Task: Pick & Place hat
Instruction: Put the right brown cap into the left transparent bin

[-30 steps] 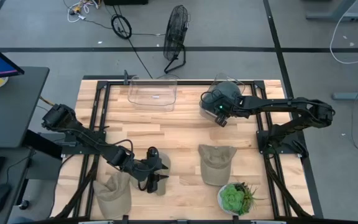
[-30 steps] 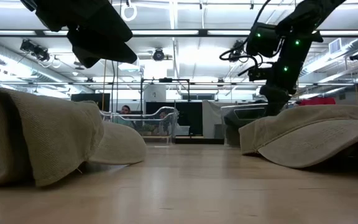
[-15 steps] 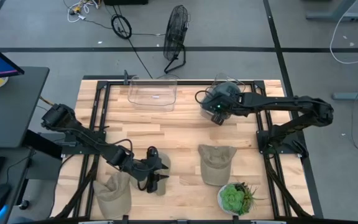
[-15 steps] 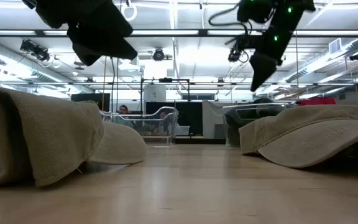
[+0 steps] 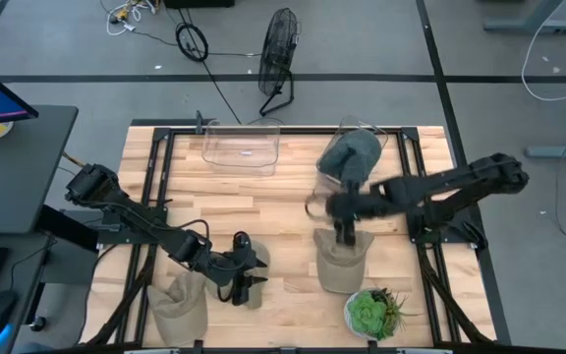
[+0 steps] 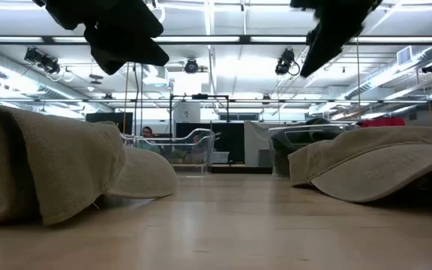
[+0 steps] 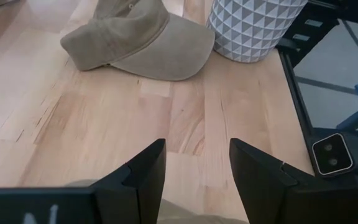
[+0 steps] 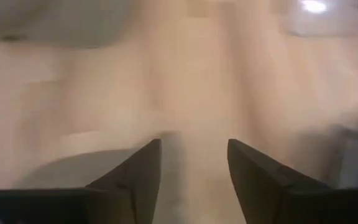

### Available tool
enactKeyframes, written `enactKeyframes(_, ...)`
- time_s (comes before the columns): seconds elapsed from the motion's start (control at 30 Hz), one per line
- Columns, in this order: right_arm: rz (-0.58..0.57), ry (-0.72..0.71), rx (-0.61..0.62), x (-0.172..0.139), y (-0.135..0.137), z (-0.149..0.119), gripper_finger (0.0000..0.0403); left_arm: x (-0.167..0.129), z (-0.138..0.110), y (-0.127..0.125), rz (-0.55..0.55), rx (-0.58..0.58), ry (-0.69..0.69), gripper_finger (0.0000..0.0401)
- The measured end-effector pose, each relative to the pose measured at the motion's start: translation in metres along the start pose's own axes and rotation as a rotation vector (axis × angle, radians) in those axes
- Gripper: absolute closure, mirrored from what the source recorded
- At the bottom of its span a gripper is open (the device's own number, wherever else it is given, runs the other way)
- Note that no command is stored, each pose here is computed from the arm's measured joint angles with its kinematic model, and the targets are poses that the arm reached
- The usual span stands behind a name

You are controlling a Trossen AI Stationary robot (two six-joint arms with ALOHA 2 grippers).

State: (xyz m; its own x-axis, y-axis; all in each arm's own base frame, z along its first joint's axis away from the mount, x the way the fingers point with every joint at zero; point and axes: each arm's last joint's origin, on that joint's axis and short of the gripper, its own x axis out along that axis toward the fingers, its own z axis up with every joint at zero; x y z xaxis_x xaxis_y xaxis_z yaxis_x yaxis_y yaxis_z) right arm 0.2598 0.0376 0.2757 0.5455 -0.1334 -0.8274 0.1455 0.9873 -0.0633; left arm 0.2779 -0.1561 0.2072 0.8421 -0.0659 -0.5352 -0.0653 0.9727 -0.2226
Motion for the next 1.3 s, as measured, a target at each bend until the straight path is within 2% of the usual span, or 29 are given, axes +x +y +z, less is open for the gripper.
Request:
enactKeyframes(0.1,0.117,-0.034,-0.049,-0.008,0.034,-0.006,0.0213,0.000,0.000,0.000,0.000,0.001,0.000,0.0220)
enactKeyframes(0.23,0.202,-0.039,-0.104,-0.007,0.072,-0.021,0.0218,0.000,0.000,0.000,0.000,0.001,0.000,0.0220)
enactKeyframes(0.3,0.208,-0.035,-0.096,-0.002,0.086,-0.027,0.0222,0.000,0.000,0.000,0.000,0.001,0.000,0.0220)
enactKeyframes(0.37,0.149,-0.015,-0.078,0.008,0.094,-0.034,0.0225,0.000,0.000,0.000,0.000,0.001,0.000,0.0220)
enactKeyframes(0.53,0.000,0.082,-0.064,0.042,0.097,-0.049,0.0225,0.000,0.000,0.000,0.000,0.000,-0.001,0.0220)
enactKeyframes(0.67,-0.072,0.180,0.019,0.065,0.091,-0.054,0.0219,0.000,0.000,0.000,0.001,-0.008,-0.001,0.0220)
enactKeyframes(0.73,-0.065,0.231,0.072,0.074,0.088,-0.055,0.0217,0.000,0.001,0.001,0.002,-0.010,-0.002,0.0220)
enactKeyframes(0.87,0.061,0.348,0.130,0.086,0.087,-0.056,0.0218,0.001,0.001,0.002,0.005,-0.011,-0.003,0.0220)
enactKeyframes(0.97,0.043,0.355,0.130,0.091,0.085,-0.056,0.0228,0.001,0.001,0.002,0.005,-0.012,-0.002,0.0220)
enactKeyframes(1.07,0.018,0.348,0.115,0.095,0.081,-0.054,0.0257,0.001,0.001,0.002,0.005,-0.012,-0.002,0.0220)
enactKeyframes(1.23,0.014,0.314,0.097,0.094,0.072,-0.047,0.0373,0.001,0.001,0.002,0.005,-0.012,-0.002,0.0220)
enactKeyframes(1.3,0.025,0.298,0.099,0.091,0.069,-0.040,0.0389,0.001,0.001,0.002,0.005,-0.012,-0.003,0.0220)
